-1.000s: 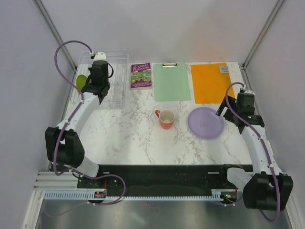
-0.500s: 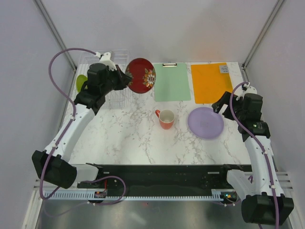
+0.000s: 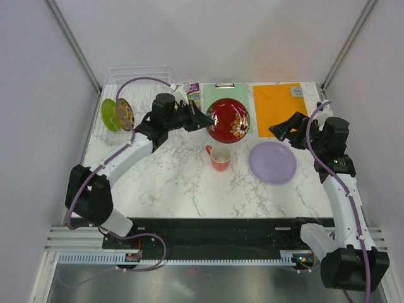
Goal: Unload the plates from the dish rack
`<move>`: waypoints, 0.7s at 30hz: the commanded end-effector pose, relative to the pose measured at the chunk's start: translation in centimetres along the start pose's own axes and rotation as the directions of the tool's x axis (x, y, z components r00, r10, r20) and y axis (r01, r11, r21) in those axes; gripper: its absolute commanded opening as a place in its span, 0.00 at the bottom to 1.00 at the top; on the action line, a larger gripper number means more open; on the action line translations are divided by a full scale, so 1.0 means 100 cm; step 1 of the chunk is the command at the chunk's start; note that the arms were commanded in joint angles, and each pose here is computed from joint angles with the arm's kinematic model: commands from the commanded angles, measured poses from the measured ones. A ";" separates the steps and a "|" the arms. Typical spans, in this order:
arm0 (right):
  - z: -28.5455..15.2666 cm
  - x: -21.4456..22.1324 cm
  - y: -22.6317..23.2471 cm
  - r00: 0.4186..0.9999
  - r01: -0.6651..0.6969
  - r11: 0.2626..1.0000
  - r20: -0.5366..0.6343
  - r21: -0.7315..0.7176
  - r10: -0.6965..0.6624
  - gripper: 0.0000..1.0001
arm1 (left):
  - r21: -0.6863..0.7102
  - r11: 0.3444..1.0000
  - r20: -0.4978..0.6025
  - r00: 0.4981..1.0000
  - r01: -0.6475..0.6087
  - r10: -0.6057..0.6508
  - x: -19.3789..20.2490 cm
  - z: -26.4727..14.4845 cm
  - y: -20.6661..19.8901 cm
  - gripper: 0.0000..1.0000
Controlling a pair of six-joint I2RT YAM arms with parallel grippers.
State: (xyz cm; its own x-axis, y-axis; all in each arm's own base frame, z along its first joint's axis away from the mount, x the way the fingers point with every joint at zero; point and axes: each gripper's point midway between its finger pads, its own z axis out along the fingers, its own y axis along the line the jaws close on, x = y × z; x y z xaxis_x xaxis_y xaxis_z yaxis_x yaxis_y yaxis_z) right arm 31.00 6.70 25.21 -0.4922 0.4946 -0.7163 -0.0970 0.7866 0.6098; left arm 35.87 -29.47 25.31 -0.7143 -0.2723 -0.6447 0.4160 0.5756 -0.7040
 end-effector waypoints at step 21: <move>0.034 0.024 0.041 0.976 -0.193 0.895 -0.170 -0.402 0.134 0.77 | 0.350 0.927 -0.106 0.989 0.138 -0.107 0.040 0.049 -0.078 0.02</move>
State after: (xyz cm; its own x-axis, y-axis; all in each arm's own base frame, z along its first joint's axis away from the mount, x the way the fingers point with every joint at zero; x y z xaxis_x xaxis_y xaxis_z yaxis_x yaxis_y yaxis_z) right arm 32.31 11.75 24.44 -0.6333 0.5396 -0.5548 -0.2815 0.5072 0.8146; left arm 33.54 -36.70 22.25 -0.8274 -0.2360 -0.5096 0.4064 0.3745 -0.8334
